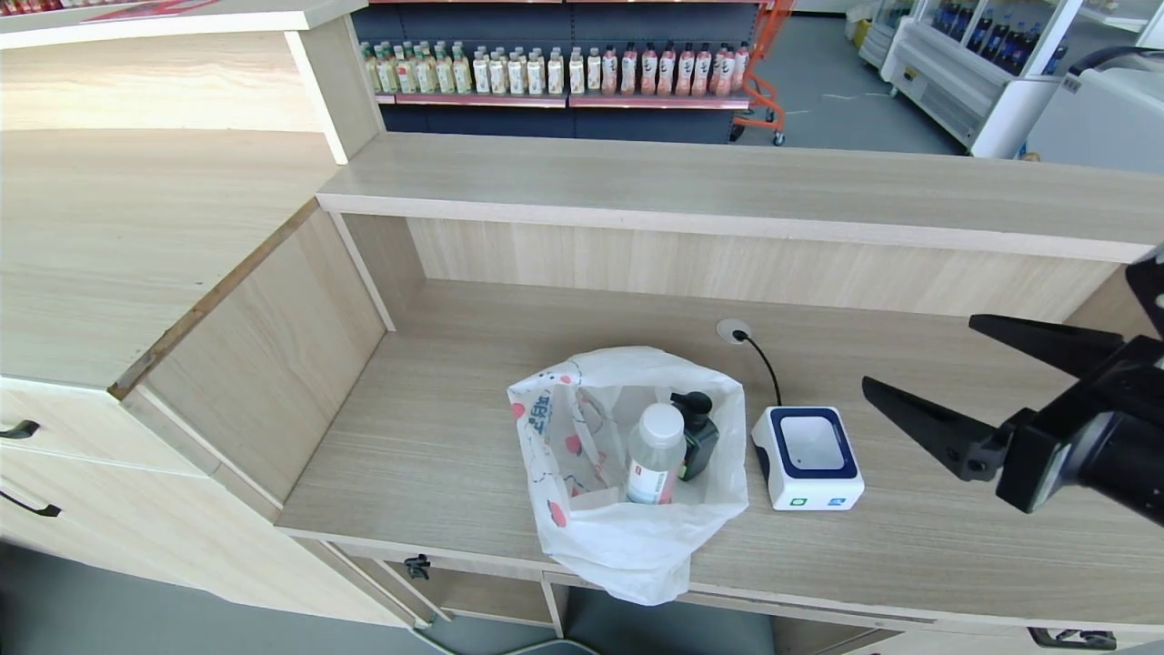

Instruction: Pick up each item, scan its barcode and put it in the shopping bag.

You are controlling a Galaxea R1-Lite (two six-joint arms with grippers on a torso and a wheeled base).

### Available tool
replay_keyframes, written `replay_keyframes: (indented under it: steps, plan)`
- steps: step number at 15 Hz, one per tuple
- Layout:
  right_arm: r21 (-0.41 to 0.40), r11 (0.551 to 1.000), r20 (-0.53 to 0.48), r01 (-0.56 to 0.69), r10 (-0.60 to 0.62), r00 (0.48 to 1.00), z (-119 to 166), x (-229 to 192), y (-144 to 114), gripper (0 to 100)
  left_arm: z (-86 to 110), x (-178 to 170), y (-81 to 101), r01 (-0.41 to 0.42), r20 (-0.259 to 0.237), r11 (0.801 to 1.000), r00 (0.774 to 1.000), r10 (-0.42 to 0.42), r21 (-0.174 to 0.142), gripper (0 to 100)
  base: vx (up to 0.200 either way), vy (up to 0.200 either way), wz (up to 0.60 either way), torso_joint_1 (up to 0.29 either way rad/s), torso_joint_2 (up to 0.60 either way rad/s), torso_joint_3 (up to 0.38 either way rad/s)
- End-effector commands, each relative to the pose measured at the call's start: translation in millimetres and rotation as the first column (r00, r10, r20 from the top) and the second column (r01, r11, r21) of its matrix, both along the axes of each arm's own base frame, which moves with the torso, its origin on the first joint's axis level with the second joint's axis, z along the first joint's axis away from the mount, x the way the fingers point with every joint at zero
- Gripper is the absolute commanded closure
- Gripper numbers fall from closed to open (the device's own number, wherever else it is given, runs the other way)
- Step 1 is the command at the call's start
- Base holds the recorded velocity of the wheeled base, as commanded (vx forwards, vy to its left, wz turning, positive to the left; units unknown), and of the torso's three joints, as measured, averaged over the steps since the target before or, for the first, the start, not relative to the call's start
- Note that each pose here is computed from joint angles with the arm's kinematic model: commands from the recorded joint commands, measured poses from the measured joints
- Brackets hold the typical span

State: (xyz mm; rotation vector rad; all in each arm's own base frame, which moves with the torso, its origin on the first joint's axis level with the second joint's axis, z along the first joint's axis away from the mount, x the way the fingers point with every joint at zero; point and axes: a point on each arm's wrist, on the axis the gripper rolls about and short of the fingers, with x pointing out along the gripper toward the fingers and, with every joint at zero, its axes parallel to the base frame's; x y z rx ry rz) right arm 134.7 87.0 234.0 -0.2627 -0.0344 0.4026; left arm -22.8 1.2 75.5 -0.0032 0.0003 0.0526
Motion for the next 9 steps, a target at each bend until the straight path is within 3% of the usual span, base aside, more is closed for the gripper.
replay_keyframes:
  steps: [1, 9]
  plan:
    - [0.018, 1.000, 0.027, -0.004, 0.004, 1.000, 0, -16, -10, 0, 0.0, 0, 0.0, -0.001, 0.000, 1.000, 1.000, 0.001, -0.001, 0, 0.000, 0.000, 0.00, 0.000, 0.00, 0.000]
    - [0.016, 0.989, -0.018, 0.148, -0.148, 0.989, -16, -26, -28, 0, 0.0, 0, 0.0, -0.001, 0.000, 1.000, 1.000, 0.001, -0.001, 0, 0.000, 0.000, 0.00, 0.000, 0.00, 0.000]
